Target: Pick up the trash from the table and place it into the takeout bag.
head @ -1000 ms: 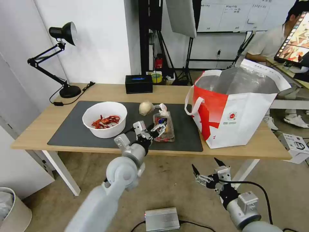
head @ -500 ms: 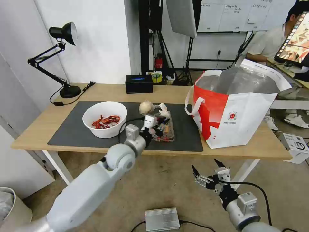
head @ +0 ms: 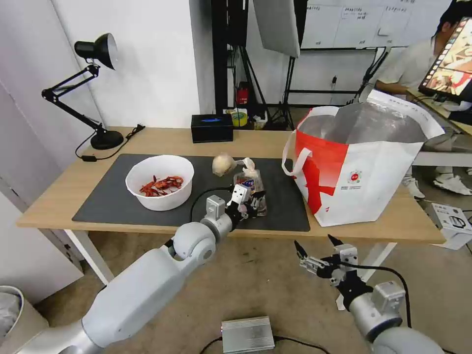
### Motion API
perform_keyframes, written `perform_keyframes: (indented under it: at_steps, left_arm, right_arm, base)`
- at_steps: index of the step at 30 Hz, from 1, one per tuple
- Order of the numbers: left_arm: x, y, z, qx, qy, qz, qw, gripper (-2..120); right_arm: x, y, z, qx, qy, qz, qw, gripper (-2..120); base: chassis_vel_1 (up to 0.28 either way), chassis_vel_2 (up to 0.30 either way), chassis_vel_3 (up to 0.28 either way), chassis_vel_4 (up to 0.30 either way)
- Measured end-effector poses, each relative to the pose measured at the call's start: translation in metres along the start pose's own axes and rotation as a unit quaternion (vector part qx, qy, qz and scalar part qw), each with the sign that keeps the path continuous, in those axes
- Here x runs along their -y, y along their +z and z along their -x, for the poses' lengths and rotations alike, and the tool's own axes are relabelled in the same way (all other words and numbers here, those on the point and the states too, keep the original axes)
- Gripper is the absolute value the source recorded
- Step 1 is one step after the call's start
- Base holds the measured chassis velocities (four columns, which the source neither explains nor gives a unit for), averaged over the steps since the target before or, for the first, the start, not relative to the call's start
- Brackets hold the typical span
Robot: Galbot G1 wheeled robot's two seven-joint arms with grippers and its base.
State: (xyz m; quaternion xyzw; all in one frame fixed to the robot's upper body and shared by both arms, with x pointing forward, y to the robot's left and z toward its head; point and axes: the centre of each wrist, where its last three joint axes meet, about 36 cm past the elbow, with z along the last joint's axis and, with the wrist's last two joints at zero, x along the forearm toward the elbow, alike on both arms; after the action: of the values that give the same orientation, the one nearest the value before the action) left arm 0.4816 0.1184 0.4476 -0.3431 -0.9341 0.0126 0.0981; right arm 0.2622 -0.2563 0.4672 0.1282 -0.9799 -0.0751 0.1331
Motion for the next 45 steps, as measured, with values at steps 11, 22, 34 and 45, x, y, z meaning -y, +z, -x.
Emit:
perform_keyframes:
  at_steps: [11,22,34,45]
  left_arm:
    - [0.0,0.007,-0.003,-0.009,-0.017,0.012,0.9997,0]
    - [0.002,0.009,-0.009,-0.012,-0.016,0.012,0.9997,0]
    - [0.008,0.01,-0.007,-0.012,-0.011,0.01,0.9998,0]
    - [0.009,0.011,-0.008,-0.013,-0.011,0.008,0.9998,0]
  right_arm:
    - [0.005,-0.024,0.014,-0.001,-0.041,0.178,0.983,100]
    - [0.021,-0.042,0.041,0.019,-0.057,0.266,0.962,100]
    - [0.031,-0.06,0.078,0.005,-0.07,0.324,0.943,100]
    - [0.037,-0.068,0.121,-0.026,-0.063,0.328,0.942,100]
  base:
    - [0.0,0.0,0.0,0.0]
    - [0.0,0.0,0.0,0.0]
    - [0.0,0.0,0.0,0.0]
    - [0.0,0.0,0.0,0.0]
